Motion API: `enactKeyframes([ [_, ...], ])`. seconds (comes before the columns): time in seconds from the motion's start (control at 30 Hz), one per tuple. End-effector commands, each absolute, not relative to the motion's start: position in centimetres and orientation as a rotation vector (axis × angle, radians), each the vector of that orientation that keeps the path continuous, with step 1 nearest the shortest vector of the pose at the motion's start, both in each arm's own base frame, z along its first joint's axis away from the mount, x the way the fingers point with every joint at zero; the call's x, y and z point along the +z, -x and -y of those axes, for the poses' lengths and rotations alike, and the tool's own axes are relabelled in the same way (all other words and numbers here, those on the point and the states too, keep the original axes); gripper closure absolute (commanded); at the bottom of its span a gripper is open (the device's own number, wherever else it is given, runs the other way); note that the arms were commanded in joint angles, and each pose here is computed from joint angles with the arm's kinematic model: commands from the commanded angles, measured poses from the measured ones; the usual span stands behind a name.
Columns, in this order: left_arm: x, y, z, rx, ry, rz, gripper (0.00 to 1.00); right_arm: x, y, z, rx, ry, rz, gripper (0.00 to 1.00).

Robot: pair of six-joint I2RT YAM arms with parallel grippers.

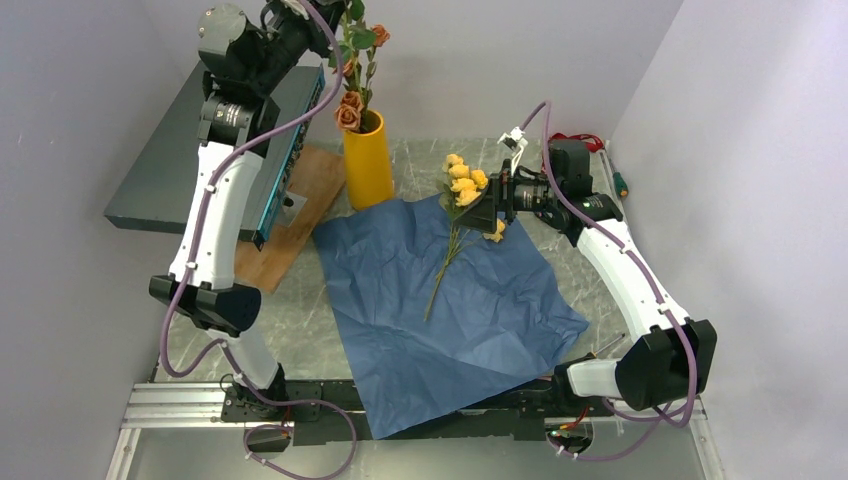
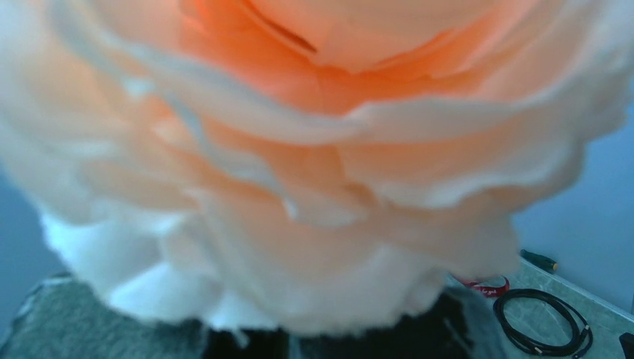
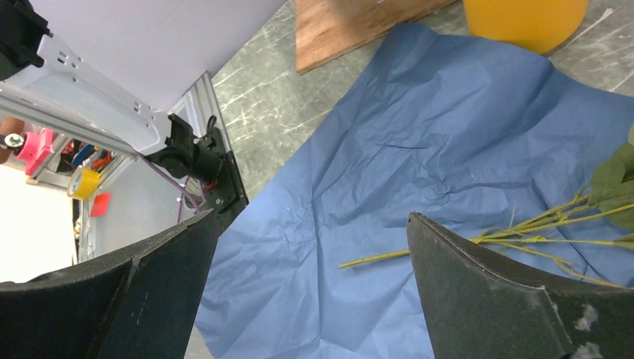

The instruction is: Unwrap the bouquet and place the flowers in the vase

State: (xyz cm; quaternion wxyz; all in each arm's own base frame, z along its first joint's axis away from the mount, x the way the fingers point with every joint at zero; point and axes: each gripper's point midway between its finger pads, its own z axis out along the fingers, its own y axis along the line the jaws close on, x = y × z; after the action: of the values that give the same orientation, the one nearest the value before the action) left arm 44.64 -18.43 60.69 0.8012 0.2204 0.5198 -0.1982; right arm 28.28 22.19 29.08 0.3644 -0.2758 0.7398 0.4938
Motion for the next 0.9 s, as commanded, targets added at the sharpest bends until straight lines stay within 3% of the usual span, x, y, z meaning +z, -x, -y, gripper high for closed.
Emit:
enactKeyframes([
  [0.0,60.6,-44.7,18.6,-0.460,-0.453,-1.125,1.00,30.6,-28.5,-21.9,1.215,0.744,-1.847,0.00],
  [0.3,52.6,-48.2,20.2,-0.570,-0.413,-1.336,1.00,30.0,-29.1,-21.5,1.183,0.729,-1.873,0.00],
  [0.47,46.1,-51.7,19.7,-0.488,-0.385,-1.494,1.00,29.6,-29.1,-21.3,1.179,0.718,-1.884,0.00],
  [0.57,42.9,-52.9,19.8,-0.465,-0.398,-1.551,0.95,29.5,-29.2,-21.3,1.176,0.717,-1.890,0.00],
  [0.63,41.5,-53.1,19.9,-0.469,-0.403,-1.580,0.85,29.4,-29.2,-21.2,1.170,0.717,-1.893,0.00],
  [0.87,38.7,-52.8,19.6,-0.469,-0.383,-1.728,0.32,27.8,-30.1,-20.4,1.106,0.672,-1.947,0.00],
])
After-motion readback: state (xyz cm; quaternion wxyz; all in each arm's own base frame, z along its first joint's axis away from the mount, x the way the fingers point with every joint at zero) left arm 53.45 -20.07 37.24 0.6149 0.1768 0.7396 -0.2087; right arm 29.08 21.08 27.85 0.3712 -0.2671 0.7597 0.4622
